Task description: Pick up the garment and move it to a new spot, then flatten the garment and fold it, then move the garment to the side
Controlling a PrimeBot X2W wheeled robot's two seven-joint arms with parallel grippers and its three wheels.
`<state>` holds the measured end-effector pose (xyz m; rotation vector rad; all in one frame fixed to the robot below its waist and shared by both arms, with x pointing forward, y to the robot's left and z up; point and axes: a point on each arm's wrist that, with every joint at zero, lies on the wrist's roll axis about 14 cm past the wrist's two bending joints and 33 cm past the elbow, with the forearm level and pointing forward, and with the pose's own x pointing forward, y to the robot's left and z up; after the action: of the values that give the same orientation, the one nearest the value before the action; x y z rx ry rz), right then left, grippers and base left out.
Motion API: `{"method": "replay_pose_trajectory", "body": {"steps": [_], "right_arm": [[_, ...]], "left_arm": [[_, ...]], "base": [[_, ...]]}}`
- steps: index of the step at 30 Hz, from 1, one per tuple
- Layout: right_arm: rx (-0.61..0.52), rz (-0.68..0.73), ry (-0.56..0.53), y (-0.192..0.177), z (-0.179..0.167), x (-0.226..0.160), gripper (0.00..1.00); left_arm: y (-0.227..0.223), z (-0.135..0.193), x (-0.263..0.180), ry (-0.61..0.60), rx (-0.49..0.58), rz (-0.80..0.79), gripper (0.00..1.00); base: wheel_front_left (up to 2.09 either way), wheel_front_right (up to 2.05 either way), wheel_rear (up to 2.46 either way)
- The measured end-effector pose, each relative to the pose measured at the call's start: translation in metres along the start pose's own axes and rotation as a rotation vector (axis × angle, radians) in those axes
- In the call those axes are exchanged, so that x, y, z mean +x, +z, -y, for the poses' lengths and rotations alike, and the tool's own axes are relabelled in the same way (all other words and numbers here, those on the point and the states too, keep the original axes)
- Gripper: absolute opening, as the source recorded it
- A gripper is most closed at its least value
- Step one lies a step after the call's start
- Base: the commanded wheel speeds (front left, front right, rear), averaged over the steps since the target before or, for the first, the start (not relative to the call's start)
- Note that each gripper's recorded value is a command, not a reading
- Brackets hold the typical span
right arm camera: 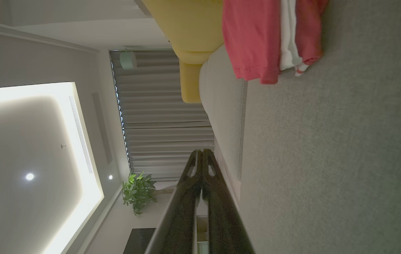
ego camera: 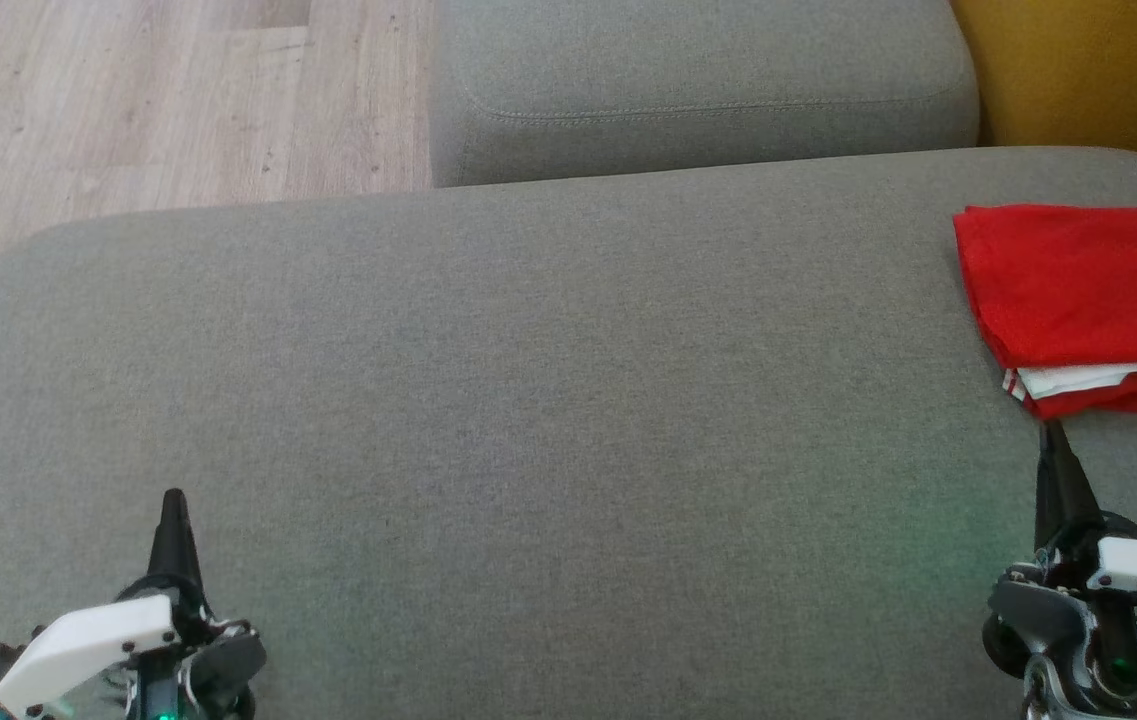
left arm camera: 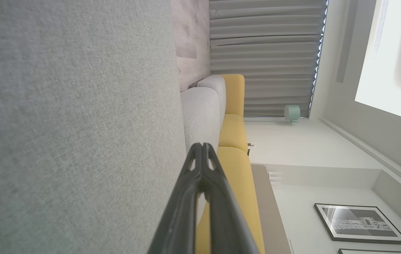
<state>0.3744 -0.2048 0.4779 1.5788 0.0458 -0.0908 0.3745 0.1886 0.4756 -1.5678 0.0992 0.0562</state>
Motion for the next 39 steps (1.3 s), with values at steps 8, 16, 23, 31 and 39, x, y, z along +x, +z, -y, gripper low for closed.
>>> {"method": "replay_pose_trajectory", "body": {"steps": [8, 16, 23, 31, 39], "right_arm": [[0.0, -0.002, 0.0, 0.0, 0.0001, -0.0001, 0.0], [0.001, 0.0, 0.0, 0.0009, 0.0, -0.0002, 0.0], [0.001, -0.001, 0.0, 0.0009, 0.0, -0.0002, 0.0], [0.001, 0.0, 0.0, 0.0014, 0.0, -0.0002, 0.0], [0.002, 0.002, 0.0, 0.0021, -0.0001, -0.0003, 0.0]], "left_arm": [[0.0001, 0.0, 0.0, 0.0, -0.001, 0.001, 0.0], [0.0002, 0.0, 0.0, 0.0, -0.001, 0.001, 0.0], [0.0003, 0.0, 0.0, 0.0, -0.001, 0.001, 0.0], [0.0003, 0.0, 0.0, 0.0, -0.001, 0.001, 0.0], [0.0003, 0.0, 0.0, 0.0, -0.001, 0.001, 0.0]], "base": [[0.0, 0.0, 0.0], [0.0, 0.0, 0.0], [0.0, 0.0, 0.0], [0.0, 0.0, 0.0], [0.0, 0.0, 0.0]]}}
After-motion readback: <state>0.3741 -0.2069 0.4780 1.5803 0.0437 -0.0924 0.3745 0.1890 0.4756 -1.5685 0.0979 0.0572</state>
